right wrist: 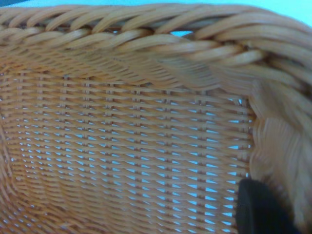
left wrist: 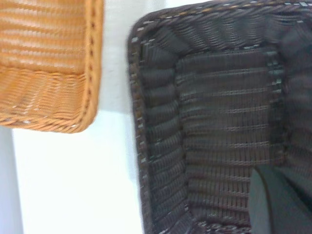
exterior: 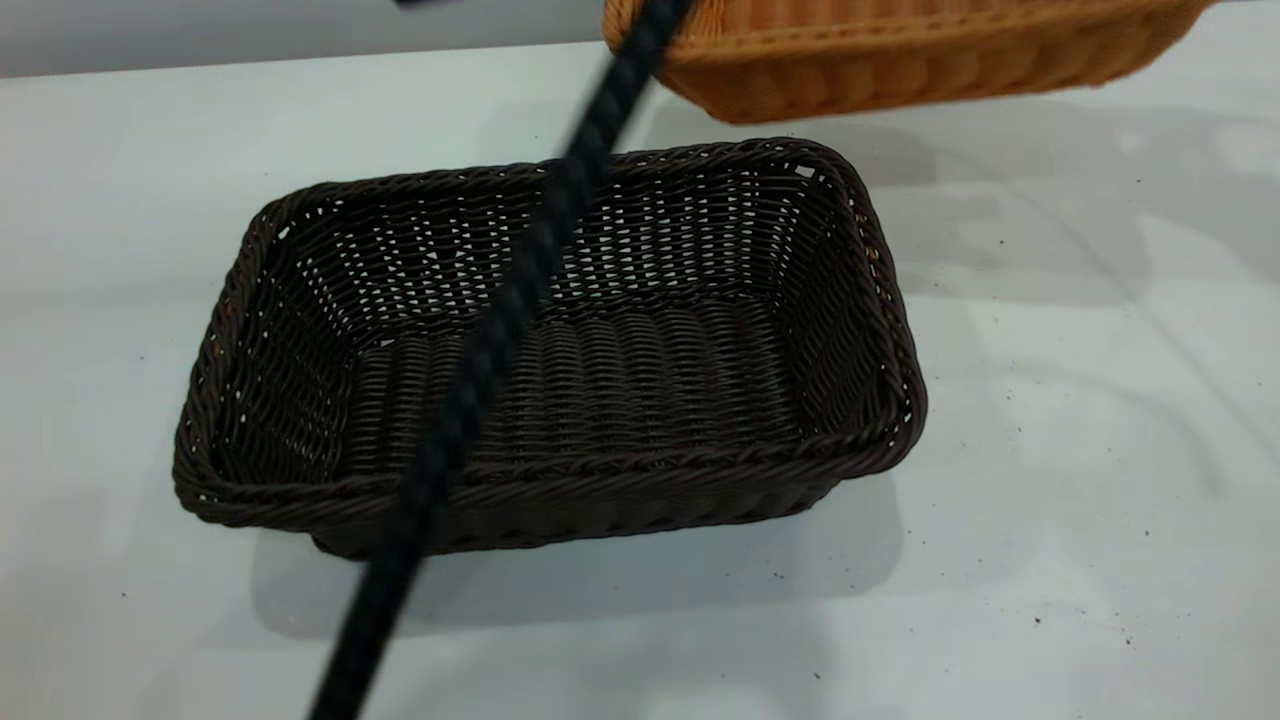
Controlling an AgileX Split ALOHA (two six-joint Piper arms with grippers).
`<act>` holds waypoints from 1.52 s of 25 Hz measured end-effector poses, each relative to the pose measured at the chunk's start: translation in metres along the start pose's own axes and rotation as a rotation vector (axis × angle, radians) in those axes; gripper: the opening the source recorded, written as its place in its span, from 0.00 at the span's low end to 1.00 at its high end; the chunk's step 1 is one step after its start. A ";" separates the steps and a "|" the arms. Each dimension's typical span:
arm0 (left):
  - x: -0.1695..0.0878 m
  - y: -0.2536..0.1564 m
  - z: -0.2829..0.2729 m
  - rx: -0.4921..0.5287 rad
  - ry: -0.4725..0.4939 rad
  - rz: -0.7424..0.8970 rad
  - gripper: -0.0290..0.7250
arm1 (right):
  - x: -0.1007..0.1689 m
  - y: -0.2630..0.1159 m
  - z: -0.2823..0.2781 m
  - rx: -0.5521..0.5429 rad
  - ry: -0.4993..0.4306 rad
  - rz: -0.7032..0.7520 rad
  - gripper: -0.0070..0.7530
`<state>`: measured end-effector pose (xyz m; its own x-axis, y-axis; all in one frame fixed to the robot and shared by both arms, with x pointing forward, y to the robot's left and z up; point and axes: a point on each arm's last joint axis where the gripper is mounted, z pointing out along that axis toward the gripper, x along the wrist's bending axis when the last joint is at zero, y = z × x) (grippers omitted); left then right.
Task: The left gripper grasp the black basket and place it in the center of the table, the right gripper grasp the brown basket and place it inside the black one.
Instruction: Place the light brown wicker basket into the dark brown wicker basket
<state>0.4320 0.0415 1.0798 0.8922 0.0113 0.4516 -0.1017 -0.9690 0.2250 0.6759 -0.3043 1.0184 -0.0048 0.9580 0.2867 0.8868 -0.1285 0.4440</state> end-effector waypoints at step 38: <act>0.062 -0.038 -0.083 0.123 0.764 -0.305 0.04 | 0.158 -0.046 -0.006 0.361 0.225 -0.135 0.14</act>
<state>0.4549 0.0999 1.1712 0.3240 0.3989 0.8578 0.1842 -0.9160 0.3564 0.6314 -0.1483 1.0478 -0.1971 0.8752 0.4417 0.9755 0.1303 0.1770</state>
